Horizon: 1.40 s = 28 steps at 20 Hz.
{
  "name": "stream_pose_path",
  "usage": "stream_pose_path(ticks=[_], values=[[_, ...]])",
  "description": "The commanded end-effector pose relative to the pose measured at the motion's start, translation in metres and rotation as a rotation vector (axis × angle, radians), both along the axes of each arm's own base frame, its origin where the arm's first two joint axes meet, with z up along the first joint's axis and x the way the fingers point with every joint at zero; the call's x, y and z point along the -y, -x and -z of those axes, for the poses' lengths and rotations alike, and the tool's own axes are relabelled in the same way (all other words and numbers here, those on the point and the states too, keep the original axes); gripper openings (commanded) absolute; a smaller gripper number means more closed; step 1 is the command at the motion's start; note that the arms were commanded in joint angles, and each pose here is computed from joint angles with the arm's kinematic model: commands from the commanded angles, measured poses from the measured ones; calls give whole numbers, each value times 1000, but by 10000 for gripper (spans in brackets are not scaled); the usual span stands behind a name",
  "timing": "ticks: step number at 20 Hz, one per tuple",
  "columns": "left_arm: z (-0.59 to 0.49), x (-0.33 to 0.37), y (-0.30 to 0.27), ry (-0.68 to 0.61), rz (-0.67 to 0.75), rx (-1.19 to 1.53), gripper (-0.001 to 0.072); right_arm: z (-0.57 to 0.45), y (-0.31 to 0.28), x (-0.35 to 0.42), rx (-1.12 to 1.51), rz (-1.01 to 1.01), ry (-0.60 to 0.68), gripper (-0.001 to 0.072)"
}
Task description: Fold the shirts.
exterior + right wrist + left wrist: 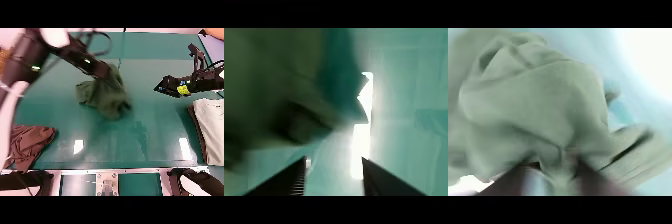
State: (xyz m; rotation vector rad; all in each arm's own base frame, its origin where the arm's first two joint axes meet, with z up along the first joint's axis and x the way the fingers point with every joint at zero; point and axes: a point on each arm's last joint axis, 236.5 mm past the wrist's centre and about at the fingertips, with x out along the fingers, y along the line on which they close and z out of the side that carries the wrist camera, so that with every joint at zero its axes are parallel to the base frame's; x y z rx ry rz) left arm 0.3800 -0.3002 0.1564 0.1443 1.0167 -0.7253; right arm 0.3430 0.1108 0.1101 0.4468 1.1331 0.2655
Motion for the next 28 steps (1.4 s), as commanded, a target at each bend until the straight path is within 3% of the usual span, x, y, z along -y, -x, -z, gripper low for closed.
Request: stream_pose_path(ticks=[1,6,9,10,11,12,16,21,25,26,27,28], values=[[44,37,6,49,27,-154,631,0,8,5,-36,-10,13,429],[43,-88,-41,-28,-201,-214,630,47,43,10,-190,-25,38,428],[72,-167,-58,-53,-372,-292,631,111,85,-32,-323,-62,-55,431],[87,-184,-62,-50,-417,-312,632,133,96,-53,-340,-54,-106,451],[105,-196,-64,-43,-453,-330,632,151,101,-70,-332,-26,-150,550],[123,-203,-66,-38,-466,-340,632,165,104,-79,-316,6,-173,550],[198,-192,-75,28,-482,-383,632,198,111,-78,-325,81,-177,550],[224,-135,-103,329,-459,-433,631,213,112,-75,-374,108,-168,550],[227,-111,-104,456,-429,-488,601,223,87,-80,-345,193,-220,548],[225,-109,-102,463,-419,-492,598,225,82,-83,-343,193,-228,496],[222,-107,-99,471,-398,-497,336,225,78,-86,-336,175,-231,280],[218,-103,-97,486,-375,-498,52,224,73,-89,-324,158,-235,178]])
